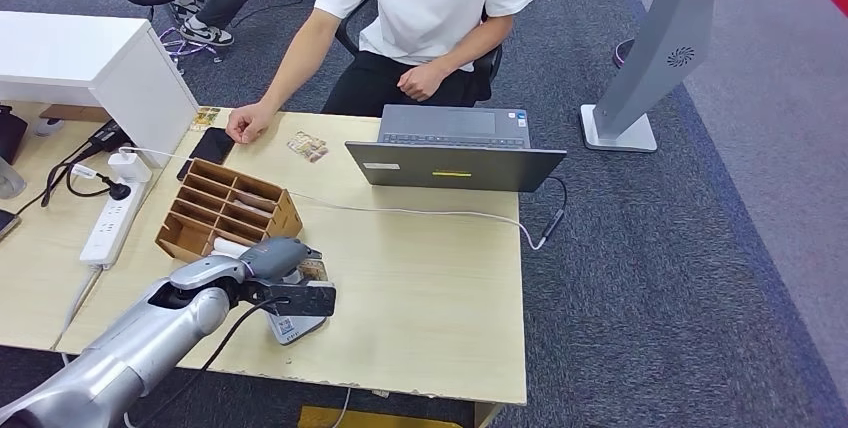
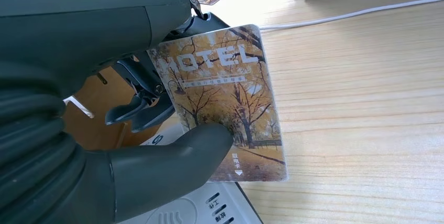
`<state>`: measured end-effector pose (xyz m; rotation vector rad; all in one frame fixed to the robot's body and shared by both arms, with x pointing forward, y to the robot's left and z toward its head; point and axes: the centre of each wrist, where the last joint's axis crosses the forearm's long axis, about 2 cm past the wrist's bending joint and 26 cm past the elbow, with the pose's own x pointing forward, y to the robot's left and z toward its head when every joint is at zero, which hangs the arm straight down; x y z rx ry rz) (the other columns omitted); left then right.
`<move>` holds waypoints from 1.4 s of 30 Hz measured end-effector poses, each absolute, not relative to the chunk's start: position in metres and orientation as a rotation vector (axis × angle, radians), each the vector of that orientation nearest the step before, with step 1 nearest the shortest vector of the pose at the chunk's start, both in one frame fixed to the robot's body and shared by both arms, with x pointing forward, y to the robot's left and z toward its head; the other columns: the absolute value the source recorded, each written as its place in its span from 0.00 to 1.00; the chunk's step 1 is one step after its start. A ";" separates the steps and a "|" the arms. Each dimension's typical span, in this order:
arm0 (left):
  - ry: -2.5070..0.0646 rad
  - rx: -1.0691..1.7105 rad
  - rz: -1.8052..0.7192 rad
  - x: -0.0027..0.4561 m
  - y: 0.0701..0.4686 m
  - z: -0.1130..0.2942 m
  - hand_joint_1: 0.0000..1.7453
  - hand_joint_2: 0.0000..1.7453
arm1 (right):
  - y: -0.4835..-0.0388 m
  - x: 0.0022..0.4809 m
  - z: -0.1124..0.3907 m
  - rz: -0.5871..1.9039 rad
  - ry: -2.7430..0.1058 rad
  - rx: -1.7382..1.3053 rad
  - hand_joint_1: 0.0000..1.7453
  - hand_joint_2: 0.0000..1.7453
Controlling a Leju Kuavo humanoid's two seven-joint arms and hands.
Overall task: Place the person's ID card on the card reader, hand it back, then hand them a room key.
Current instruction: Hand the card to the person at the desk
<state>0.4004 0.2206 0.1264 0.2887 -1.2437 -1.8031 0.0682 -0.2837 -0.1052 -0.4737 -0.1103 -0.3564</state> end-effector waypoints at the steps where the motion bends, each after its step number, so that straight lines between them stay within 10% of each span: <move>1: -1.245 0.291 -1.802 0.400 0.221 0.126 1.00 1.00 | -0.284 0.068 -0.105 -0.356 -0.110 -0.474 0.00 1.00; 22: -1.708 1.069 -1.364 0.434 0.249 0.260 1.00 1.00 | -0.283 0.060 -0.106 -0.416 -0.109 -0.473 0.00 1.00; 42: -1.478 1.511 -1.206 0.476 0.322 0.346 1.00 1.00 | -0.283 0.060 -0.106 -0.374 -0.113 -0.476 0.00 1.00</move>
